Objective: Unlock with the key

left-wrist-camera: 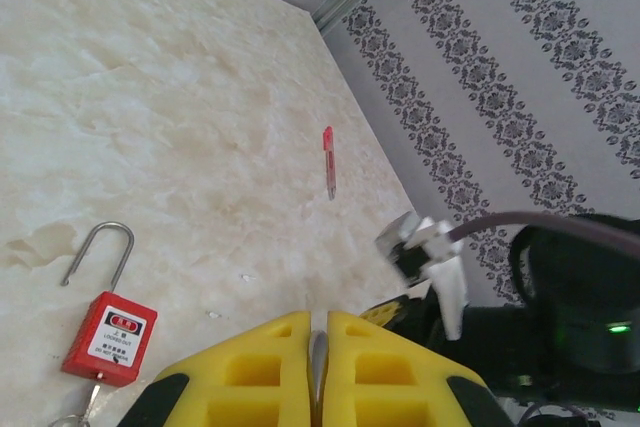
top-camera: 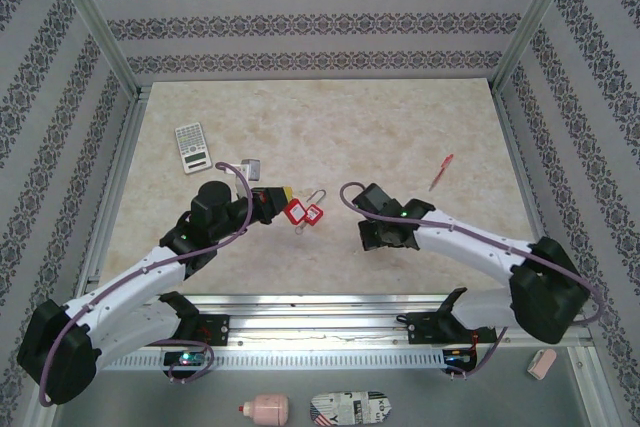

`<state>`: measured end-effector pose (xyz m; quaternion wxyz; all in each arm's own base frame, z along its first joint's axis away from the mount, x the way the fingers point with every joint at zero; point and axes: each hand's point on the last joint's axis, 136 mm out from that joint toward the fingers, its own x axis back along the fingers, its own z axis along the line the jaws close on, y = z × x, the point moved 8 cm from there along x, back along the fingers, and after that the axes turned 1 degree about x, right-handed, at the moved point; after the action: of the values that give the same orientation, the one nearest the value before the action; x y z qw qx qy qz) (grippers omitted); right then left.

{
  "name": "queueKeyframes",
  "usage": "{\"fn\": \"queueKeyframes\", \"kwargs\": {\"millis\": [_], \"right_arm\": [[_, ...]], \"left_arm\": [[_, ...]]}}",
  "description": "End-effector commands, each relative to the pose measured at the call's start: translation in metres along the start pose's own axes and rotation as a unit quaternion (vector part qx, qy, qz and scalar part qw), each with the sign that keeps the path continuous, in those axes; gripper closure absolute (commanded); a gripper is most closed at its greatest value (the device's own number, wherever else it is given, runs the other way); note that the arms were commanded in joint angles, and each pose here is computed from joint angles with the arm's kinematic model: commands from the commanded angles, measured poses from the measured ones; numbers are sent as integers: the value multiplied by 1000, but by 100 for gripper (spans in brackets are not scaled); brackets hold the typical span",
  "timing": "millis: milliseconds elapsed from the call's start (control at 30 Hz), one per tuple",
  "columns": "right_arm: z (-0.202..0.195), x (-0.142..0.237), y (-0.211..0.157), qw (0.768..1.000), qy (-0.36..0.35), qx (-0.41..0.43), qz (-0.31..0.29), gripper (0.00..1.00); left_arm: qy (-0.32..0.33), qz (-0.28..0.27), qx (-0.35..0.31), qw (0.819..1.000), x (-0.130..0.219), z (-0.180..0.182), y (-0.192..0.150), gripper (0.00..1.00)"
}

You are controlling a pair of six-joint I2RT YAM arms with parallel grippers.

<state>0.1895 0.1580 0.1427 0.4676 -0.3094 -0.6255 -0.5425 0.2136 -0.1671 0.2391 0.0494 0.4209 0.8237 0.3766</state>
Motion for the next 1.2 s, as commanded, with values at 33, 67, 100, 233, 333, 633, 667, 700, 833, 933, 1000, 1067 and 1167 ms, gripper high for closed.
{"fn": "queueKeyframes", "kwargs": {"millis": [33, 67, 100, 233, 333, 633, 667, 700, 833, 933, 1000, 1067, 1167], "right_arm": [[-8, 9, -1, 999, -10, -30, 11, 84], [-11, 6, -3, 998, 2, -56, 28, 67], [-13, 3, -6, 995, 10, -83, 44, 56], [-16, -6, -14, 980, 59, -173, 75, 48], [-15, -11, -17, 966, 92, -225, 82, 46], [-7, -26, -25, 932, 147, -315, 101, 47], [-7, -26, -26, 930, 147, -320, 104, 47], [-7, -27, -26, 929, 146, -324, 104, 47], [-8, -33, -28, 927, 134, -330, 116, 48], [-8, -36, -29, 926, 130, -334, 121, 49], [-9, -38, -29, 926, 126, -333, 122, 51], [-13, -40, -31, 928, 111, -331, 127, 52], [-16, -45, -35, 927, 105, -334, 133, 55]], "left_arm": [[-17, -12, 5, 1000, -1, -1, 4, 100], [-19, -11, 6, 1000, -1, -1, 4, 100], [-22, -9, 4, 1000, -1, -1, 3, 100], [-9, 12, 7, 1000, -6, 5, -3, 100], [13, 38, 15, 999, -13, 14, -13, 100], [93, 87, 61, 990, -27, 64, -56, 100], [107, 90, 62, 988, -27, 70, -61, 100], [115, 88, 67, 987, -26, 76, -65, 100], [134, 85, 91, 983, -22, 95, -82, 100], [144, 79, 99, 981, -17, 104, -91, 100], [157, 81, 95, 980, -15, 109, -94, 100], [167, 84, 86, 979, -15, 111, -94, 95], [184, 86, 85, 975, -14, 115, -94, 63]]}}
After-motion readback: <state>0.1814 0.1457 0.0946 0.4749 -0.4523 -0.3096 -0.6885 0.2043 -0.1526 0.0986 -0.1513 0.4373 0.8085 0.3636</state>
